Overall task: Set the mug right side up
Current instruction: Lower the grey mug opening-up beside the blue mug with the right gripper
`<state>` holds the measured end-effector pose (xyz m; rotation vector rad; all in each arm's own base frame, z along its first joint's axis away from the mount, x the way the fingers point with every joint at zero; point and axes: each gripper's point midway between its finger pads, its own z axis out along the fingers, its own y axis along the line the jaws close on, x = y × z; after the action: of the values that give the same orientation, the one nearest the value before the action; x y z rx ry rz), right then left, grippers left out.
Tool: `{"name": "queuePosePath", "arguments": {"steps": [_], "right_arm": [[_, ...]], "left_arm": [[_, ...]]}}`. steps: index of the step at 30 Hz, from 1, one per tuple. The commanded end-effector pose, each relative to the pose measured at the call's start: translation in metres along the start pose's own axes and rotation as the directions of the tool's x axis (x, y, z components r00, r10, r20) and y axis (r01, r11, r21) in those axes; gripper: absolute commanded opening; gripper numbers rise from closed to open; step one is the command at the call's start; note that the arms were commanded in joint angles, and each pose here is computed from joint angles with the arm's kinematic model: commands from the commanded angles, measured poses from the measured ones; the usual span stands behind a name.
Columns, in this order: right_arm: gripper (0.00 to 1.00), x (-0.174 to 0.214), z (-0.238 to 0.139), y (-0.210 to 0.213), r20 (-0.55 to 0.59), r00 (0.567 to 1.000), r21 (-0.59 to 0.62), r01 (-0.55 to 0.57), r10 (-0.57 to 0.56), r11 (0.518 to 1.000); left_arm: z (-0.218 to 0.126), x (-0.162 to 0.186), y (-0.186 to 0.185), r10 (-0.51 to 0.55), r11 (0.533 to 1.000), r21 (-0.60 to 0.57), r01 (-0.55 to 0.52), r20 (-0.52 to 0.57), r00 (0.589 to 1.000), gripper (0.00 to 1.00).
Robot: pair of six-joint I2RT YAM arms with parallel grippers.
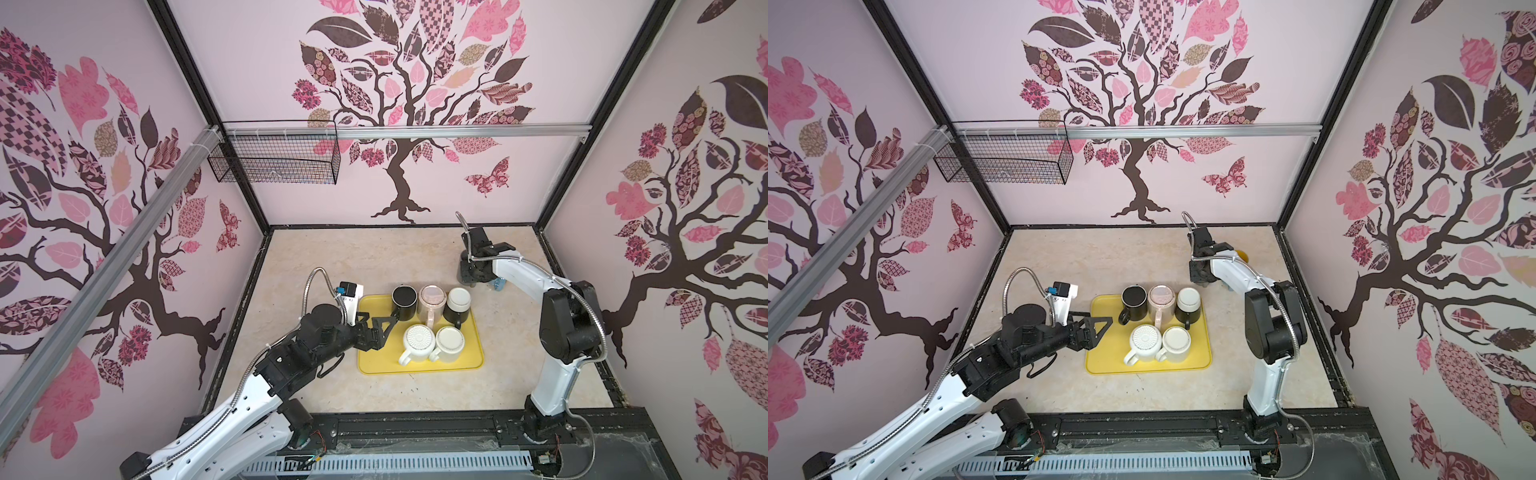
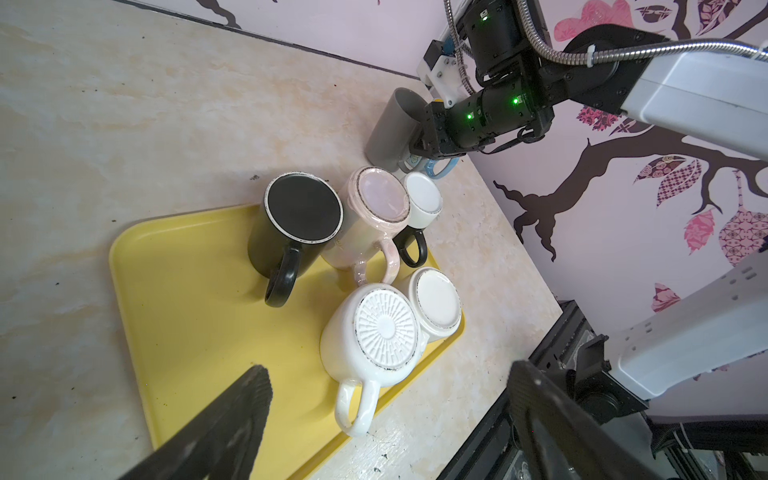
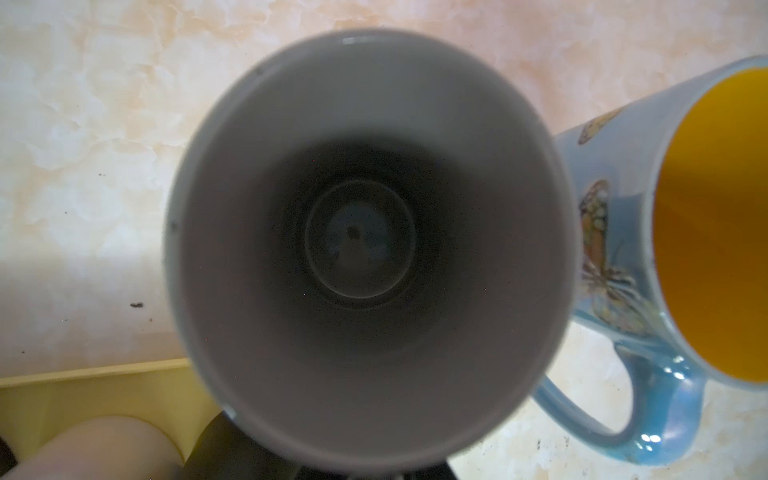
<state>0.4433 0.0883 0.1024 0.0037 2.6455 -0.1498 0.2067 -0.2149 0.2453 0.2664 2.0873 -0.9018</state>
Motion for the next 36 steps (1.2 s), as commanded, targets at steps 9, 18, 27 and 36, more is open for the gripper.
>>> {"name": "queuePosePath", "arguments": {"steps": [9, 18, 27, 36], "right_arm": [[0.0, -0.017, 0.002, -0.008, 0.09, 0.996, 0.001, -0.028, 0.028, 1.0], [0.0, -0.012, 0.004, -0.019, 0.095, 0.995, 0.001, -0.04, 0.04, 0.999], [0.38, -0.013, -0.006, -0.019, 0.107, 0.993, -0.014, -0.054, 0.055, 0.998], [0.5, -0.028, -0.055, -0.026, 0.205, 0.972, -0.052, -0.11, 0.118, 0.993]], "left_arm": [[0.009, 0.014, 0.012, 0.012, 1.0, -0.025, -0.012, -0.025, 1.0, 0.93], [0.012, 0.019, 0.018, 0.021, 0.999, -0.048, -0.023, -0.039, 0.999, 0.92], [0.014, 0.024, 0.022, 0.017, 0.998, -0.056, -0.02, -0.048, 0.999, 0.93], [0.018, 0.024, 0.026, 0.023, 0.997, -0.078, -0.027, -0.044, 0.999, 0.93]]}}
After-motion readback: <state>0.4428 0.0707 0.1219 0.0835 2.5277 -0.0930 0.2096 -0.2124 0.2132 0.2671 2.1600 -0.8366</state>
